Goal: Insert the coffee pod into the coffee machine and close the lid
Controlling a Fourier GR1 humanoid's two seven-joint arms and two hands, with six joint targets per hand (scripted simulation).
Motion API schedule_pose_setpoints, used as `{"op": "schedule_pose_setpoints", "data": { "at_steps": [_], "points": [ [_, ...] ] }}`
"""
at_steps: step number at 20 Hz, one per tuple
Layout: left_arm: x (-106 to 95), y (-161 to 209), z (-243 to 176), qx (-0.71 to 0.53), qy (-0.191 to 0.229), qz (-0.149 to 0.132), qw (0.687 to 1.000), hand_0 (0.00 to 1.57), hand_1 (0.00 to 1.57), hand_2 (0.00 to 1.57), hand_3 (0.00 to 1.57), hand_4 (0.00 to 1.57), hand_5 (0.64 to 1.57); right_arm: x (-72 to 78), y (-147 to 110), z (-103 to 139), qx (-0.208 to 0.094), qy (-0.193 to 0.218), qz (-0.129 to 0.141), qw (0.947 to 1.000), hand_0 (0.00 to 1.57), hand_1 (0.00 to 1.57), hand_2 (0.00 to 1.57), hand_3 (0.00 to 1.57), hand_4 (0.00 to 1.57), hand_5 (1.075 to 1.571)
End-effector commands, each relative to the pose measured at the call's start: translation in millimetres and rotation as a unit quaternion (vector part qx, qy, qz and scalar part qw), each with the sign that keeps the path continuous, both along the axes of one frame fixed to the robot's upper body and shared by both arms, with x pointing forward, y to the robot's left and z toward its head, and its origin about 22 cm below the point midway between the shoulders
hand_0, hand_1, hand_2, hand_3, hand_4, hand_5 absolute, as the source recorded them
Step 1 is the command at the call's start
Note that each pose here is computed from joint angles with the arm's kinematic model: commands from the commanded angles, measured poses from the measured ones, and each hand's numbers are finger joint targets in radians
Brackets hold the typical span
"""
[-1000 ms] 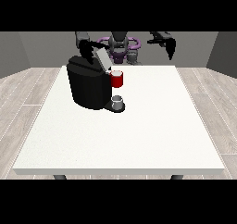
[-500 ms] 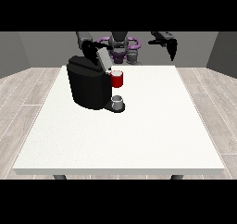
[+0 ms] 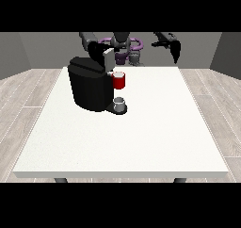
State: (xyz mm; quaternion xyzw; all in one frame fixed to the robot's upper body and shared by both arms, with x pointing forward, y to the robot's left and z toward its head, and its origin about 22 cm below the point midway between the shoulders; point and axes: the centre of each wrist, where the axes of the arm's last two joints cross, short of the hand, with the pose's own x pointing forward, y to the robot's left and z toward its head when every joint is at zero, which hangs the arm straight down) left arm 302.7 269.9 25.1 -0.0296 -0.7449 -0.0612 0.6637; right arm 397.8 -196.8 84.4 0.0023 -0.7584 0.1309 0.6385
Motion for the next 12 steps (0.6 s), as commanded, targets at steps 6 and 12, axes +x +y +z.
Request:
{"op": "schedule_pose_setpoints", "data": {
  "at_steps": [6, 12],
  "points": [
    [-1, 11, -6, 0.011, 0.005, 0.018, 1.000, 0.00, 0.00, 0.00, 0.00, 0.17, 1.571, 5.5, 37, 17, -0.061, -0.024, 0.039, 0.9971, 0.00, 0.00, 0.00, 0.00, 0.12, 1.571],
    [15, 8, 10, -0.002, -0.011, 0.017, 1.000, 0.00, 0.00, 0.00, 0.00, 0.17, 1.571, 8.9, 50, 22, -0.058, -0.050, 0.054, 0.9956, 0.00, 0.00, 0.00, 0.00, 0.12, 1.571]
  ]
}}
